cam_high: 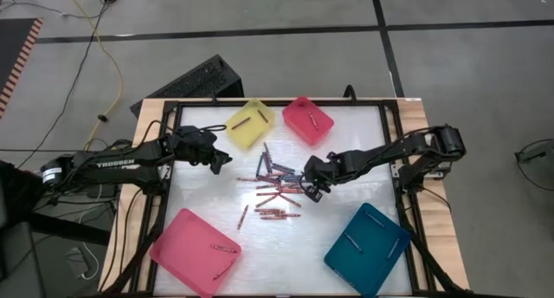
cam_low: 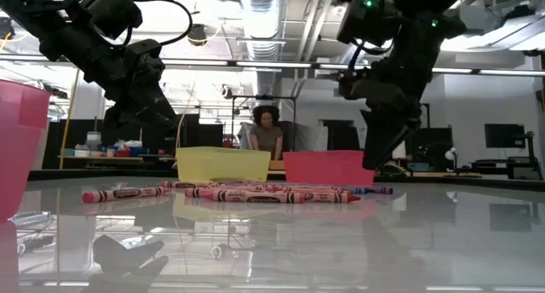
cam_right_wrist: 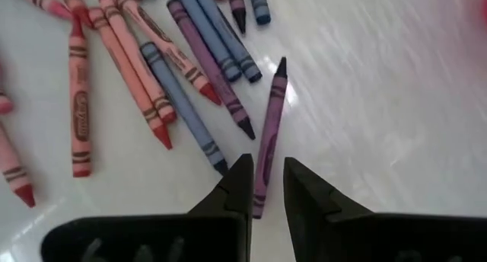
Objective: Sort crayons
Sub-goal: Put the purple crayon into the yellow bin
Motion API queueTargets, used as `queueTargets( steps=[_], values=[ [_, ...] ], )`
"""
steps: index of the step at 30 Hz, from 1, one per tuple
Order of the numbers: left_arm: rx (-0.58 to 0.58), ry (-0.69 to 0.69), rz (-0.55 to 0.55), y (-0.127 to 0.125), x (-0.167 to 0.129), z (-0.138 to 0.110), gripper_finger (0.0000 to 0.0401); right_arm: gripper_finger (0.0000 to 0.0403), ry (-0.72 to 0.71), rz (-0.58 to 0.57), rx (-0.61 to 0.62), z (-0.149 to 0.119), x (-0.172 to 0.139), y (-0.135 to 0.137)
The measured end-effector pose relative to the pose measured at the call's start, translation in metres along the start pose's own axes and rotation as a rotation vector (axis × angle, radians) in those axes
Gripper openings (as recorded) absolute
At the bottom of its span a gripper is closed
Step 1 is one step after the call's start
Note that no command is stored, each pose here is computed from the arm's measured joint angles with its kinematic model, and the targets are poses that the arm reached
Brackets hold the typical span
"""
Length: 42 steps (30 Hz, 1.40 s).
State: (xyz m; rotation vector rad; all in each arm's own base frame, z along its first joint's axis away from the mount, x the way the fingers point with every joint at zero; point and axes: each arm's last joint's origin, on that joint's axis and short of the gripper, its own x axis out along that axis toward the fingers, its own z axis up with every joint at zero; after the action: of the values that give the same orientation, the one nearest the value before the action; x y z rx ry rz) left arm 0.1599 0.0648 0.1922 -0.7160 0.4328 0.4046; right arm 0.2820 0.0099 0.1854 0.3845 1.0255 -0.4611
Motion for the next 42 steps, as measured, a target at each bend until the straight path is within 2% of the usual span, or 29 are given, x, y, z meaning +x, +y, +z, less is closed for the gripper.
queueTargets(
  steps=[15, 23, 33, 42],
  values=[
    [-0.003, -0.011, 0.016, 0.0, 0.0, 0.0, 0.0133, 0.0068, -0.018, -0.011, -0.03, 0.002, 0.002, -0.001],
    [-0.003, -0.012, 0.017, 0.0, 0.0, 0.0, 0.0133, 0.0068, -0.012, -0.008, -0.014, -0.01, 0.012, -0.006],
    [-0.003, -0.021, 0.031, 0.001, 0.0, 0.001, 0.0133, 0.0068, -0.058, 0.001, 0.002, -0.003, 0.013, -0.008],
    [-0.011, -0.019, 0.028, 0.001, 0.0, 0.0, 0.0133, 0.0068, 0.004, -0.015, -0.02, -0.01, 0.042, -0.001]
  ],
)
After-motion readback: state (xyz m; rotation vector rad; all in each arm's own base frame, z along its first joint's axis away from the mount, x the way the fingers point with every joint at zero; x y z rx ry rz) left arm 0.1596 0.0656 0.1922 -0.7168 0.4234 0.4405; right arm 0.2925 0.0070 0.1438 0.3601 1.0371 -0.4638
